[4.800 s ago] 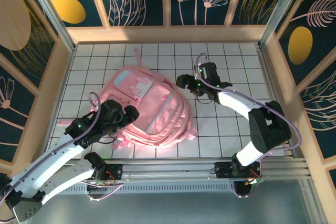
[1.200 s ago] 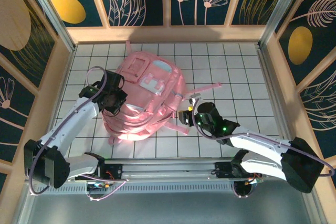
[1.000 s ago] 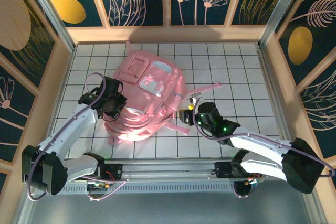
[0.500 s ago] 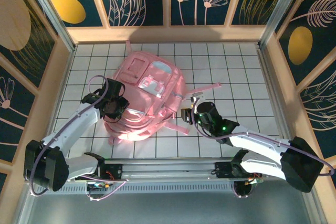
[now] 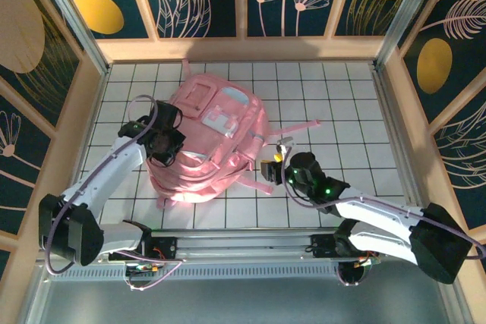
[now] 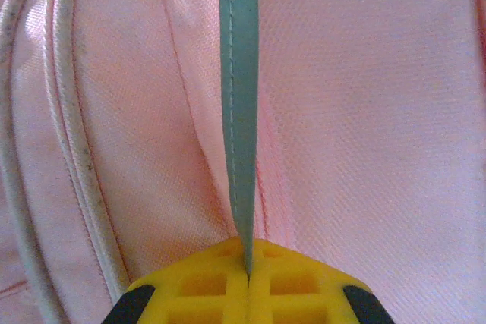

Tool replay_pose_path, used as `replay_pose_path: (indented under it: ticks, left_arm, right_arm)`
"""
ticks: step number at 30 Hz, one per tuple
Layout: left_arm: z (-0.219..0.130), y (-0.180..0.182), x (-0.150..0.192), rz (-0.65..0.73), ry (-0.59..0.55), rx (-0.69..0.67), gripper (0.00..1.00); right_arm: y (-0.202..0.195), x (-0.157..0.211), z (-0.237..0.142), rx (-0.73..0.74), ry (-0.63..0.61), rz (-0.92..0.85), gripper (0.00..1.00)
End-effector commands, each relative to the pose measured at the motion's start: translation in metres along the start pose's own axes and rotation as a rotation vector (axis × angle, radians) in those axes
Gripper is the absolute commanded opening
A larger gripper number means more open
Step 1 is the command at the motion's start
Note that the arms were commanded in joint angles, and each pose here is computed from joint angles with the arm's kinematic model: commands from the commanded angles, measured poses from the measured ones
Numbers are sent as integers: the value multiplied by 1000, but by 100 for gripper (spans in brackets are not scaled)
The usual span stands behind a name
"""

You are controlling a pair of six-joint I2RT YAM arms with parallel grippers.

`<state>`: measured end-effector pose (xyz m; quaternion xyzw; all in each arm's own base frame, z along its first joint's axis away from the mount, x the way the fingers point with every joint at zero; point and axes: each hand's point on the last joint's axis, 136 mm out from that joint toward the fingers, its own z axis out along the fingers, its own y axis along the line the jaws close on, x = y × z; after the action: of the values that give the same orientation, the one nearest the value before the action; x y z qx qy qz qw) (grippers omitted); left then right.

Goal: Pack the student bag

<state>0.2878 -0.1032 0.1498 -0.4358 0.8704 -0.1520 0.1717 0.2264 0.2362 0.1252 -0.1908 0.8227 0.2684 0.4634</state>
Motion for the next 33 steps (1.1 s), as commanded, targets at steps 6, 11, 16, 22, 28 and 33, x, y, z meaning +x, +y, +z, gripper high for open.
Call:
replay_pose_path:
  ticks: [6,11,16,22,28,33]
  left_arm:
    - [-70,-63,-24,-55,-82,277,0]
    - [-72,-71,-22,-60,-67,304,0]
    - [-77,-79,-24,-63,-67,328,0]
    - [-89,-91,-28,-64,-76,359,0]
    - [-93,-97,-30,-70,-77,378,0]
    - [-97,-101,-30,-72,-76,395,0]
  right_arm:
    - [21,-9,-8,-143,-103,-74,57]
    - [40,4,6,-258,-21,-32,57]
    - [40,1,18,-314,-17,102,62]
    - [30,-5,26,-438,-22,269,58]
    - [47,-3,30,-616,7,268,55]
    - [42,3,51,-599,46,288,58]
